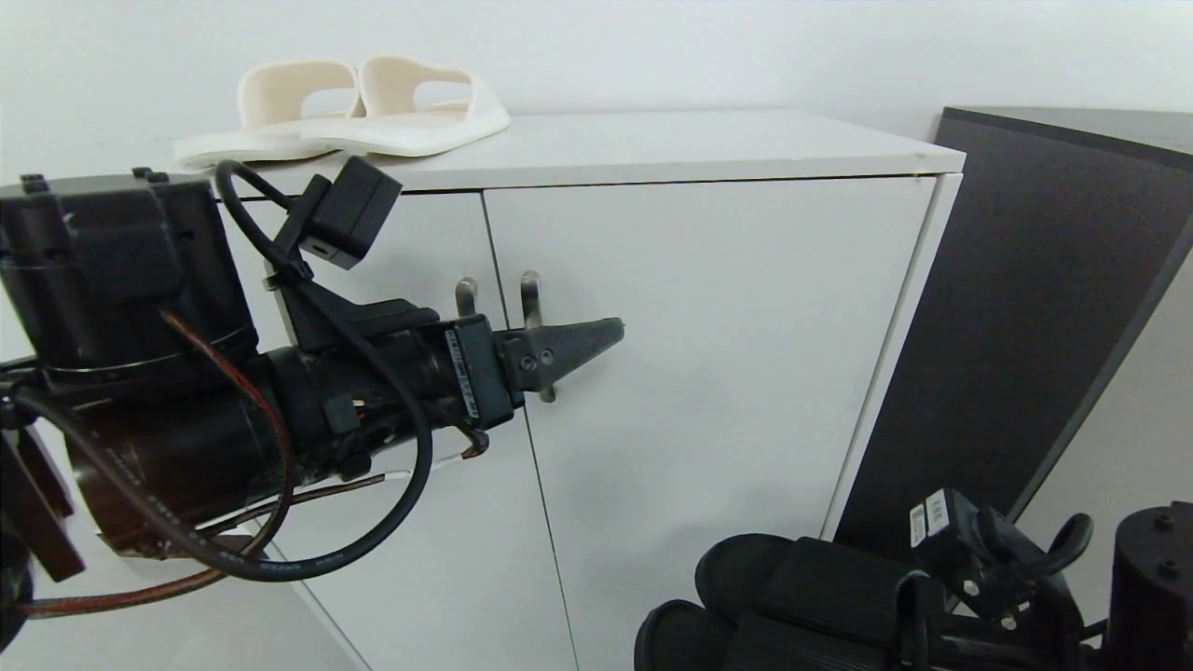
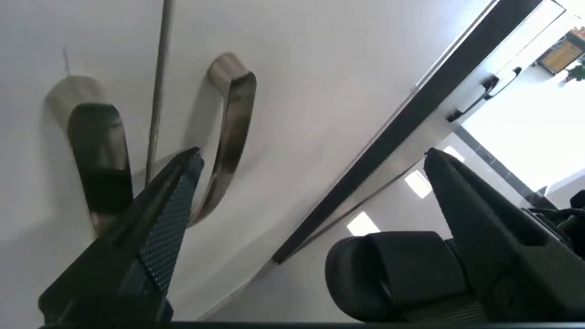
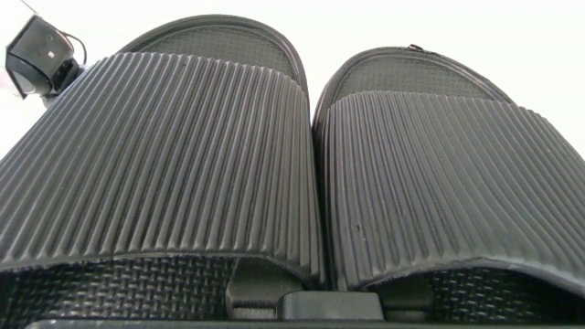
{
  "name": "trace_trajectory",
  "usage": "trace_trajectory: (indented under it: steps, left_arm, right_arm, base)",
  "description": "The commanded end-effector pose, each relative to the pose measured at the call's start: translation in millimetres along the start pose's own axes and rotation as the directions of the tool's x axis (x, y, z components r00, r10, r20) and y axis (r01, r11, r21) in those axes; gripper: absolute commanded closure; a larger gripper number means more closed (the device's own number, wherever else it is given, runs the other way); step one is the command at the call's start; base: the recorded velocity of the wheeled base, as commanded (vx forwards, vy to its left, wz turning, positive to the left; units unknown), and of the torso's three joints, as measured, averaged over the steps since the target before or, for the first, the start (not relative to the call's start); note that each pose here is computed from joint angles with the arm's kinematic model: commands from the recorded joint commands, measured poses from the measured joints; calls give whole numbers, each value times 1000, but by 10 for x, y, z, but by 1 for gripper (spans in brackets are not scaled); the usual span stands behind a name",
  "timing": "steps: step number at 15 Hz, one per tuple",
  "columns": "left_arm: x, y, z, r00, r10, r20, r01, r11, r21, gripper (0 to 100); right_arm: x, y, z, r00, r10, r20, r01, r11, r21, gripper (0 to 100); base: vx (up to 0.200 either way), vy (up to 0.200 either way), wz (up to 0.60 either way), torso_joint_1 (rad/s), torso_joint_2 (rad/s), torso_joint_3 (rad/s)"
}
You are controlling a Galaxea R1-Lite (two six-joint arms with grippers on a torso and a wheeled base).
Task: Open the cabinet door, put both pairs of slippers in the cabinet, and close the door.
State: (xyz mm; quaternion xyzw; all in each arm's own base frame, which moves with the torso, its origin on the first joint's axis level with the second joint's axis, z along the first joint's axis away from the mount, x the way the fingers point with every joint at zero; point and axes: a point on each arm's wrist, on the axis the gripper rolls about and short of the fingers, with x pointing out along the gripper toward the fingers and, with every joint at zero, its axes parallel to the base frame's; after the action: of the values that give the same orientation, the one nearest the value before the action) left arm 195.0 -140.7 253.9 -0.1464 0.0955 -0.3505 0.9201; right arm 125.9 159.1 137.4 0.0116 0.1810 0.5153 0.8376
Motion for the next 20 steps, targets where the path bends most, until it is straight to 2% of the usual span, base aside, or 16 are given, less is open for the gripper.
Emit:
trace_trajectory:
  steps: [1,2,4,8,12,15,18,20]
  left_arm:
    - [33,26,-16,1000,11,-6,-11,1000,-1,0]
    - [33,26,-16,1000,11,-6,-11,1000,-1,100]
    - [-2,22,-21,1000,9,-5,-9,1000,19,100]
    - [-274,-30,-3,1000,-8,30,7,1000,29,100]
    - [-564,-66,-108,999,-25,32,24,999,40,100]
    - [-958,-111,-204,995,-64,73,59,996,73,100]
    - [-1135,-143,-192,989,-90,114,81,993,81,100]
    - [-1125,-127,-187,990,-76,116,68,995,76,100]
  right_arm:
    - [-3,1,-2,1000,1,0,-1,1000,0,100]
    - [-3,1,-2,1000,1,0,-1,1000,0,100]
    - [-14,3,-40,1000,5,-14,-5,1000,2,100]
    - [-53,38,-50,999,34,-12,-34,999,-3,100]
    - [-51,47,-52,999,40,-13,-40,999,-5,100]
    - [-40,46,-61,999,40,-19,-40,999,-3,100]
    - [-35,53,-64,999,44,-22,-44,999,-4,100]
    - [-39,61,-61,999,48,-19,-48,999,-6,100]
  base:
    - [0,0,0,0,0,0]
    - [0,0,0,0,0,0]
    - [0,0,0,0,0,0]
    - [0,0,0,0,0,0]
    - [0,0,0,0,0,0]
    - [0,0,0,0,0,0]
    - [0,0,0,0,0,0]
    - [0,0,0,0,0,0]
